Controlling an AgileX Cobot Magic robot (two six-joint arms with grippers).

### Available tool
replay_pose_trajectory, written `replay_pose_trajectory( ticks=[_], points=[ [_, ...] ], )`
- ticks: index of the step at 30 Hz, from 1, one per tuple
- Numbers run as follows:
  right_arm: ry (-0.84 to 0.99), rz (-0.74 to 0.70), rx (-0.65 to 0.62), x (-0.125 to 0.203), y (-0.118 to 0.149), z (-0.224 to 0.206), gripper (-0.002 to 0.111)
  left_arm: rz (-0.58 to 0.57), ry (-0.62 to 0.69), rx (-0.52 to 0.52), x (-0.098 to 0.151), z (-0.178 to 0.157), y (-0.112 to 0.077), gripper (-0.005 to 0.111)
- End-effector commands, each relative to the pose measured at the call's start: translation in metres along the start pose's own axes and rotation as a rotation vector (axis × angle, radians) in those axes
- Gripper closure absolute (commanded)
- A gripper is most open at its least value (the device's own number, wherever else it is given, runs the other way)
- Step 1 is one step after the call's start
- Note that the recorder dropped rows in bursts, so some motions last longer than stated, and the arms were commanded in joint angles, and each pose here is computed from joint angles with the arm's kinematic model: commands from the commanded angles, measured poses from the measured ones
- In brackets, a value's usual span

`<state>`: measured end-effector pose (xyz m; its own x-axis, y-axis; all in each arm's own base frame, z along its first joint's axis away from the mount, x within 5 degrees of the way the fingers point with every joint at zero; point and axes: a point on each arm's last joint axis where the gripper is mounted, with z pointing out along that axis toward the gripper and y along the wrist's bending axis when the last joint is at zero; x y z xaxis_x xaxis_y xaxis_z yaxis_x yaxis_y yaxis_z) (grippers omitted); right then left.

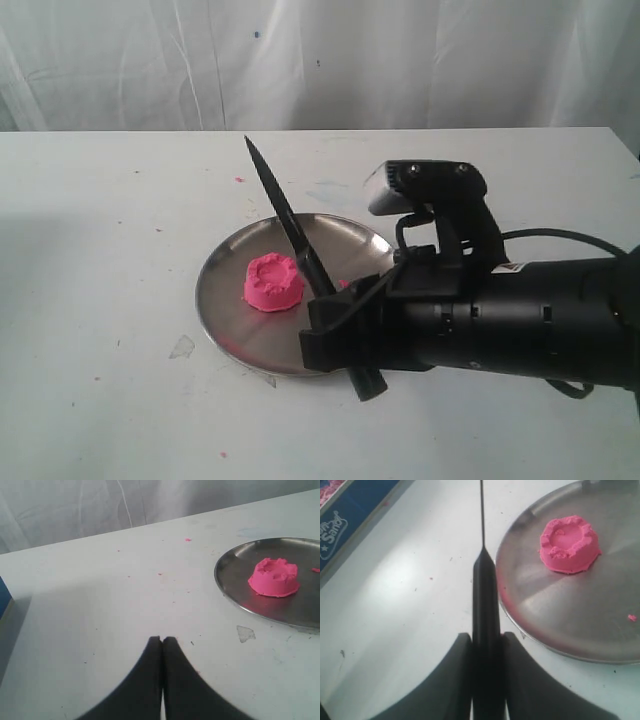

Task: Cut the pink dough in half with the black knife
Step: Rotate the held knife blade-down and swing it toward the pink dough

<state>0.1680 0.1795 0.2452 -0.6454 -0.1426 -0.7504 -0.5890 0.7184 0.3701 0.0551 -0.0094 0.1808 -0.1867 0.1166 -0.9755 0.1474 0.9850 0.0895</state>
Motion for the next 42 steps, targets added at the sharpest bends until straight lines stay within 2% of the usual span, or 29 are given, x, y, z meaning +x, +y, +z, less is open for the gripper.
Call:
replay_pose_trajectory(
  ticks=[1,11,18,24,28,33,42],
  points=[
    [-0.013,-0.003,0.051,-0.002,-0.005,0.008,0.108,-0.01,-0.004,-0.003,0.0,0.0,0.0,0.107],
    [0.028,-0.002,0.025,0.002,-0.004,0.011,0.108,-0.01,-0.004,-0.003,0.0,0.0,0.0,0.107],
    [0.047,-0.086,0.022,0.004,-0.004,0.011,0.108,-0.01,-0.004,-0.003,0.0,0.0,0.0,0.107],
    [0.054,-0.1,0.018,0.005,-0.003,0.011,0.108,-0.01,-0.004,-0.003,0.0,0.0,0.0,0.107],
    [0.114,-0.239,-0.005,0.01,-0.002,0.01,0.108,-0.01,-0.004,-0.003,0.0,0.0,0.0,0.107],
    [0.21,-0.341,-0.058,0.019,0.0,0.009,0.108,-0.01,-0.004,-0.003,0.0,0.0,0.0,0.107],
    [0.253,-0.538,-0.027,0.022,-0.005,0.008,0.108,-0.01,-0.004,-0.003,0.0,0.0,0.0,0.107]
  ],
)
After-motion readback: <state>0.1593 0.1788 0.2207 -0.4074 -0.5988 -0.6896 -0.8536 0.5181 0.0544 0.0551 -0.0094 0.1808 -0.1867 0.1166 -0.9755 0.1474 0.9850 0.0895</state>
